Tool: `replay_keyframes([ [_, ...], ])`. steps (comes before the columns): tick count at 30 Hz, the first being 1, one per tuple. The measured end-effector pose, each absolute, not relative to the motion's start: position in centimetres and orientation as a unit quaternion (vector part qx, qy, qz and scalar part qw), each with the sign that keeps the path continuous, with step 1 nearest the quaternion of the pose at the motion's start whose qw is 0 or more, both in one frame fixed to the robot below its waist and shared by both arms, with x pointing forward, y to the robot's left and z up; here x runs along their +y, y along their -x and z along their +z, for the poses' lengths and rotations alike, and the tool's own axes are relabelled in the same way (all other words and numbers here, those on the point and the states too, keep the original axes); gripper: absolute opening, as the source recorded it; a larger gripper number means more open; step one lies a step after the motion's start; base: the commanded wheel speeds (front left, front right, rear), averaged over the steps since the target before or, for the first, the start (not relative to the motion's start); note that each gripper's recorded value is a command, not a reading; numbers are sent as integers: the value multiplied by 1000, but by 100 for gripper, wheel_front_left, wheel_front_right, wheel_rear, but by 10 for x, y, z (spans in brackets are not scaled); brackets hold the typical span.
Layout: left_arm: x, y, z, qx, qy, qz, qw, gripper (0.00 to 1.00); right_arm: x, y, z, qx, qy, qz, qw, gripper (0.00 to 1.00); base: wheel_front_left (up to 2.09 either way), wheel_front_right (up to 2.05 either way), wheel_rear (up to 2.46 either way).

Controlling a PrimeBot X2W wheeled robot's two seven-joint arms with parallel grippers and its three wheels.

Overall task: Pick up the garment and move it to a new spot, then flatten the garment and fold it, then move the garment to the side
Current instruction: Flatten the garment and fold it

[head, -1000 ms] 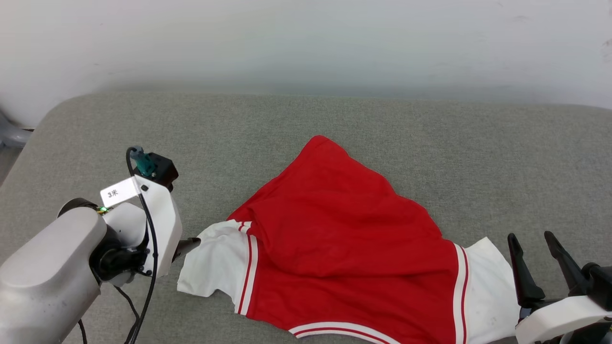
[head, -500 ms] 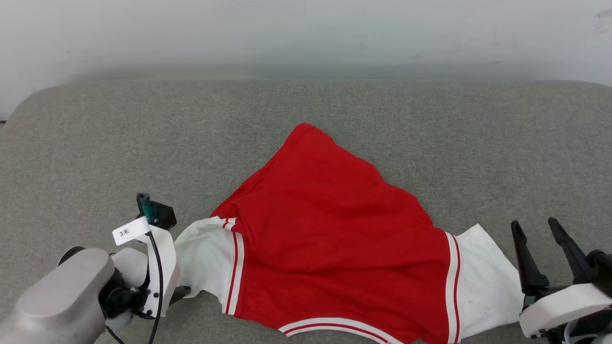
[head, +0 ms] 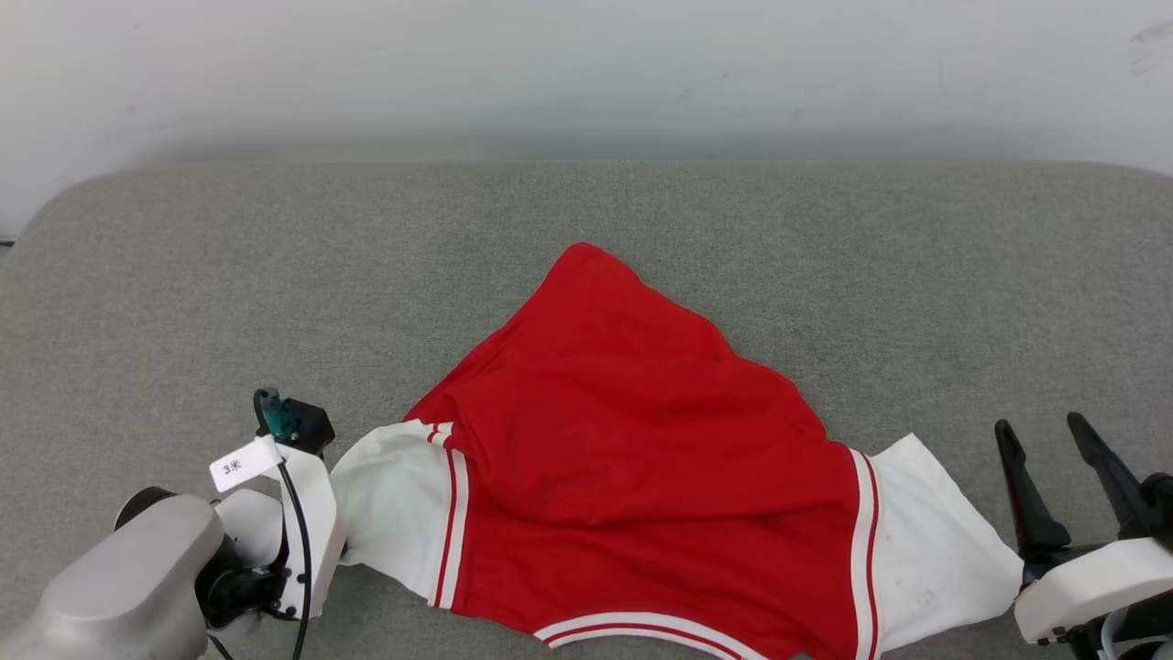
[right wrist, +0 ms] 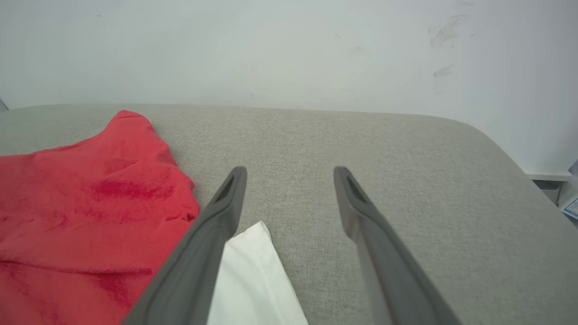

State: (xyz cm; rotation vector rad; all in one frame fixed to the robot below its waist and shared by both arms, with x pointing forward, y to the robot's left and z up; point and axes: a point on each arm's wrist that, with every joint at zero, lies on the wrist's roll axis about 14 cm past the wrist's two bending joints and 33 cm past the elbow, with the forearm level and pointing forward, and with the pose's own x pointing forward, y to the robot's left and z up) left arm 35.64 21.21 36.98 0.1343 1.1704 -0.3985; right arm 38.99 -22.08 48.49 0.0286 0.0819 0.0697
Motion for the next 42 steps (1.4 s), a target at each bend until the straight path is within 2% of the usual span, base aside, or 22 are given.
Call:
replay_keyframes([
  [8,211,-383,419,434,-53,-195,878,0,-236,-394,510,45,43,51,997,100,0,0,0],
  [11,217,-388,438,397,-55,-188,897,0,-237,-396,518,61,61,66,994,100,0,0,0],
  [14,217,-387,448,370,-49,-184,909,0,-238,-394,513,108,79,85,987,100,0,0,0],
  [18,216,-380,454,356,-51,-181,915,0,-238,-389,500,190,104,111,970,100,0,0,0],
  [23,208,-374,457,348,-48,-186,918,0,-227,-375,477,301,102,154,936,100,0,0,0],
  [29,204,-374,456,344,-48,-187,919,0,-228,-361,443,405,117,174,890,100,0,0,0],
  [36,205,-376,449,347,-48,-185,918,0,-225,-354,404,469,120,184,855,100,0,0,0],
  [42,204,-381,441,354,-44,-184,916,0,-222,-358,371,496,115,184,841,100,0,0,0],
])
